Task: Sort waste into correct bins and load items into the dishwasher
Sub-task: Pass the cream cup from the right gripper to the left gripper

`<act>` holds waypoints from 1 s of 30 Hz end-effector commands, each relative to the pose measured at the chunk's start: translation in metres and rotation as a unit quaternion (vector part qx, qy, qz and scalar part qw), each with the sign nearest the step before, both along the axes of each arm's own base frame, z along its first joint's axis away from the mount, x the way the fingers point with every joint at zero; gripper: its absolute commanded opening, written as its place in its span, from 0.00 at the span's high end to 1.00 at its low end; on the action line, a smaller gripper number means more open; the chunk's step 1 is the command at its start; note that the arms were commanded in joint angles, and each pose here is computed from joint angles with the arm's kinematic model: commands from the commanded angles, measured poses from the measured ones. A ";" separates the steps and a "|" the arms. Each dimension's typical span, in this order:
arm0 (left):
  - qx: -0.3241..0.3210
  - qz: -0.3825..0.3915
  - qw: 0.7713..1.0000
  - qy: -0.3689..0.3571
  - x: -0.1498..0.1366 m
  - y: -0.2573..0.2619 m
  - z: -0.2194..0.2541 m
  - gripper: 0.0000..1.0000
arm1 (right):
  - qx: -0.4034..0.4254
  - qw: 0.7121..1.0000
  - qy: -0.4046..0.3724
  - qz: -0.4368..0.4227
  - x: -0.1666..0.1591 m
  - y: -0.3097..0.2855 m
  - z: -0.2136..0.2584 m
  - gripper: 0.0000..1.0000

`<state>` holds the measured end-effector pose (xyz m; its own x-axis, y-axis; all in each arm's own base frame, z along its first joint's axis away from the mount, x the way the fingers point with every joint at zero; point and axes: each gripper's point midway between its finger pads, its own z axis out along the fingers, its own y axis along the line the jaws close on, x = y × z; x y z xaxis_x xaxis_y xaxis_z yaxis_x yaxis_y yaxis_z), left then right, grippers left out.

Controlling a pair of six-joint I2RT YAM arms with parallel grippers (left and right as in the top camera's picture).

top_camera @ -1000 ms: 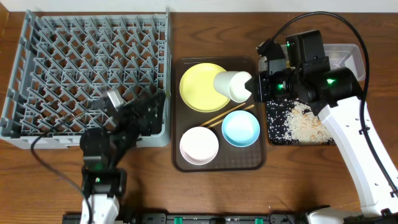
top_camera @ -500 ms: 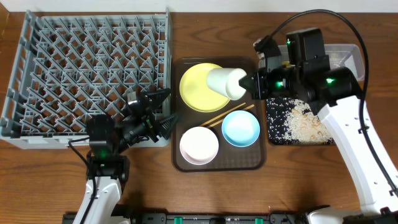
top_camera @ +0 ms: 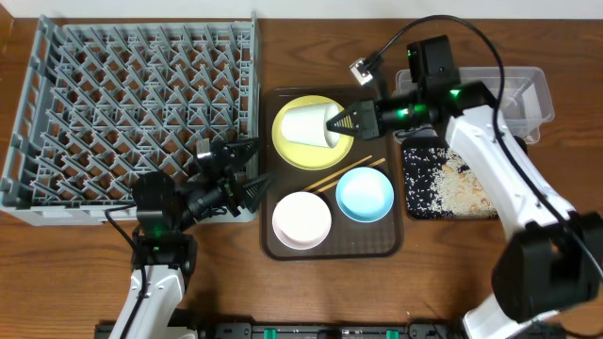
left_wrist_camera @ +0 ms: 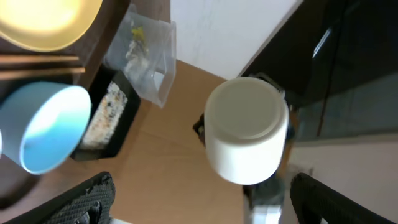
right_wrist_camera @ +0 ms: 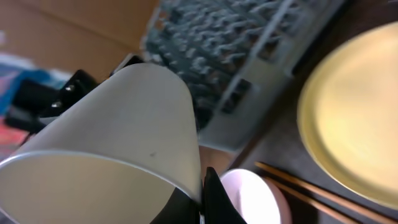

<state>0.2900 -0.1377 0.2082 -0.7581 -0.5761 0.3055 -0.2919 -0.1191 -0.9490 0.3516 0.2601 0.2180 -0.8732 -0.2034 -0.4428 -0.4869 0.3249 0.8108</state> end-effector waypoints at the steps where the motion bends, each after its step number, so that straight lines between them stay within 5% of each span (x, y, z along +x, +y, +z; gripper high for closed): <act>1: 0.038 -0.033 0.997 -0.067 -0.006 -0.004 0.005 0.09 | 0.073 0.996 0.012 0.050 -0.007 0.007 0.008 0.99; 17: 0.025 -0.139 0.980 -0.143 -0.016 -0.021 0.033 0.09 | 0.084 0.990 0.034 0.108 -0.029 0.044 -0.010 0.99; 30: 0.024 -0.135 0.982 -0.130 -0.008 -0.020 0.025 0.16 | 0.057 0.990 0.040 0.120 -0.043 0.058 -0.020 0.99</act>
